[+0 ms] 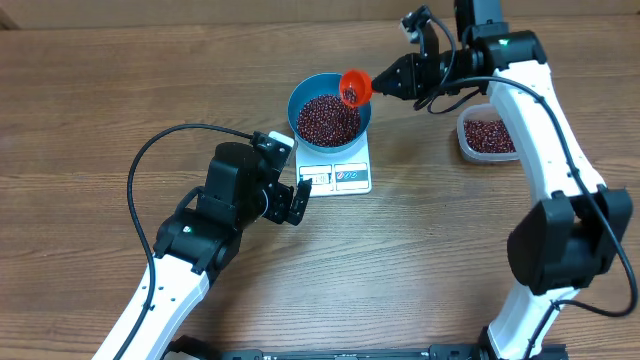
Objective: Scoop item into bowl and weigh 150g on scale
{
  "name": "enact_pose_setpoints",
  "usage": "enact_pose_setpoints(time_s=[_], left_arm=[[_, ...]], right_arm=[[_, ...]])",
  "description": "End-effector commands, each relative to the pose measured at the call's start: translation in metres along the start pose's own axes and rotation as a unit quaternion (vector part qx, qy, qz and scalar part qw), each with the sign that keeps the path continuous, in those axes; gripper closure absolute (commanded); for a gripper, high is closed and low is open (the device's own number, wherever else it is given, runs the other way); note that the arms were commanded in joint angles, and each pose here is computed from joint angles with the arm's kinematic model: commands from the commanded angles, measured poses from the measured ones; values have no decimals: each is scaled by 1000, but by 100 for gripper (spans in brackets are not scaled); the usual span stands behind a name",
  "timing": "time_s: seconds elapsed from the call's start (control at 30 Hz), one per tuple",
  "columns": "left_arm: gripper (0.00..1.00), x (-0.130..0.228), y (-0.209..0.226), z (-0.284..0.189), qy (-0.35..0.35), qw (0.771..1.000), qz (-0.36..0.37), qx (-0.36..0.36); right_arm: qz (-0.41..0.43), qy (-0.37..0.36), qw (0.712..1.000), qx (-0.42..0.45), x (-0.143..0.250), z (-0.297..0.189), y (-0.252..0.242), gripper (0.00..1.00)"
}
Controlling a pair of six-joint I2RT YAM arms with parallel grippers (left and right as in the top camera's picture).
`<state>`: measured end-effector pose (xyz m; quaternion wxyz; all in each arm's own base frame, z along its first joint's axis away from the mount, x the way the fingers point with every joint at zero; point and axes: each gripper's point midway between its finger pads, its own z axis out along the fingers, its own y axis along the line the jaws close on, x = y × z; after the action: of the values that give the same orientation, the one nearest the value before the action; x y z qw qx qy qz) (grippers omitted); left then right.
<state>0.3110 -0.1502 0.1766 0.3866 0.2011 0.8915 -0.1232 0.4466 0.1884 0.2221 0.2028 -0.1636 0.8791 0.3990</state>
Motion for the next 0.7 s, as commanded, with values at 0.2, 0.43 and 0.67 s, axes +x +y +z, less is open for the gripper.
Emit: enact_pose_setpoints(time_s=[0.2,0.43,0.67], left_arm=[[0,3,0,3,5,1000,-7,2],[1,3,0,3,6,1000,-7,2],[1,3,0,3,5,1000,-7,2]], right_arm=[[-24,-19,1000,-6,-10,-15,18,96],[-36,-8,998,58,-8,-4,7,96],[-72,5,985,159,-5,17,3,96]])
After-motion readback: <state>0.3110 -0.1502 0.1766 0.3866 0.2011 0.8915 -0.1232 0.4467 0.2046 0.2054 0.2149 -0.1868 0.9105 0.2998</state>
